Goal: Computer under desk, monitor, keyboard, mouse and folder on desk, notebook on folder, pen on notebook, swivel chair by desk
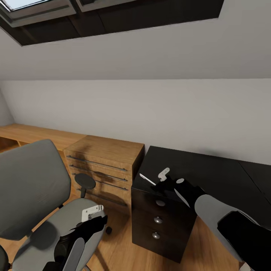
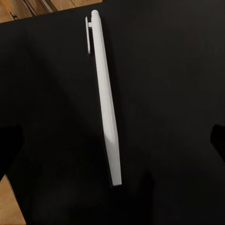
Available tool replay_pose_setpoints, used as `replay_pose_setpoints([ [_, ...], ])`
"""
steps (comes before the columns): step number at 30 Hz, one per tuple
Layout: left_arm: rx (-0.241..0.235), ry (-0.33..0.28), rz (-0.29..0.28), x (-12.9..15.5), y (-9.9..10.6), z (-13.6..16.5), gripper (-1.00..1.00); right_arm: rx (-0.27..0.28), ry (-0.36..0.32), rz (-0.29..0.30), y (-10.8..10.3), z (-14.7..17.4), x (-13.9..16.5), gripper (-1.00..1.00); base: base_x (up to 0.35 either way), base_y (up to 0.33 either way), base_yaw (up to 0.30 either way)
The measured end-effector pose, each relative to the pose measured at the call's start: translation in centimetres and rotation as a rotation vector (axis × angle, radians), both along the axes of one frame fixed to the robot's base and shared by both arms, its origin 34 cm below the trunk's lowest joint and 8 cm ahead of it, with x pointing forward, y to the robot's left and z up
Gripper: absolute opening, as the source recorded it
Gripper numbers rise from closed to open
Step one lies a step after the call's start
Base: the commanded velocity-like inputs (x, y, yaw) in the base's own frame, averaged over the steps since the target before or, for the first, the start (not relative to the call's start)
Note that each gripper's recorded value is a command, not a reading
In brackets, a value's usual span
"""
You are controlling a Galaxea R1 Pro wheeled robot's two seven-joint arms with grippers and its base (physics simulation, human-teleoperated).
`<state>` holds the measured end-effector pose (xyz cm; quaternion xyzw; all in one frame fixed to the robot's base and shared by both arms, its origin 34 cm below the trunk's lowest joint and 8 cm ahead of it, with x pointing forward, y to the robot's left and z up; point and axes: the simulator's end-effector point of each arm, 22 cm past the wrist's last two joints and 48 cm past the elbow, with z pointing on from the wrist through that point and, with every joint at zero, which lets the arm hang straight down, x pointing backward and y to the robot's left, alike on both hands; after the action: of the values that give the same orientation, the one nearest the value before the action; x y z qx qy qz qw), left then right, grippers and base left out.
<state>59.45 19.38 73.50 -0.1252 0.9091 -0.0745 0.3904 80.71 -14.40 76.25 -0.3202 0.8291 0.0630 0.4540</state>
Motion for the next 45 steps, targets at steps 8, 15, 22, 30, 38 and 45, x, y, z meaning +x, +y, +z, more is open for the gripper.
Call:
replay_pose_setpoints([
  [8, 0.002, 0.000, 0.000, 0.00, 0.05, 0.00, 1.00, -0.005, 0.002, 0.003, 0.06, -0.14, -0.09, 1.00, 0.008, 0.000, 0.000],
  [15, 0.001, 0.001, -0.001, -0.02, -0.01, -0.02, 1.00, -0.006, 0.005, 0.003, 0.08, -0.21, -0.13, 1.00, 0.046, 0.000, 0.000],
  [22, 0.001, 0.001, -0.002, -0.02, -0.06, -0.02, 1.00, -0.006, 0.009, 0.000, -0.02, -0.30, -0.16, 1.00, 0.006, 0.000, 0.000],
  [30, 0.000, -0.002, -0.003, 0.02, -0.13, 0.09, 1.00, -0.007, 0.009, 0.000, -0.06, -0.31, -0.16, 1.00, 0.000, 0.000, 0.000],
  [38, -0.001, -0.003, -0.003, 0.03, -0.20, 0.13, 1.00, -0.009, 0.011, -0.003, -0.21, -0.49, -0.22, 1.00, 0.000, 0.000, 0.000],
  [45, 0.002, -0.002, -0.002, 0.02, -0.08, 0.08, 1.00, -0.010, 0.016, -0.005, -0.29, -0.67, -0.30, 1.00, 0.003, 0.000, 0.000],
])
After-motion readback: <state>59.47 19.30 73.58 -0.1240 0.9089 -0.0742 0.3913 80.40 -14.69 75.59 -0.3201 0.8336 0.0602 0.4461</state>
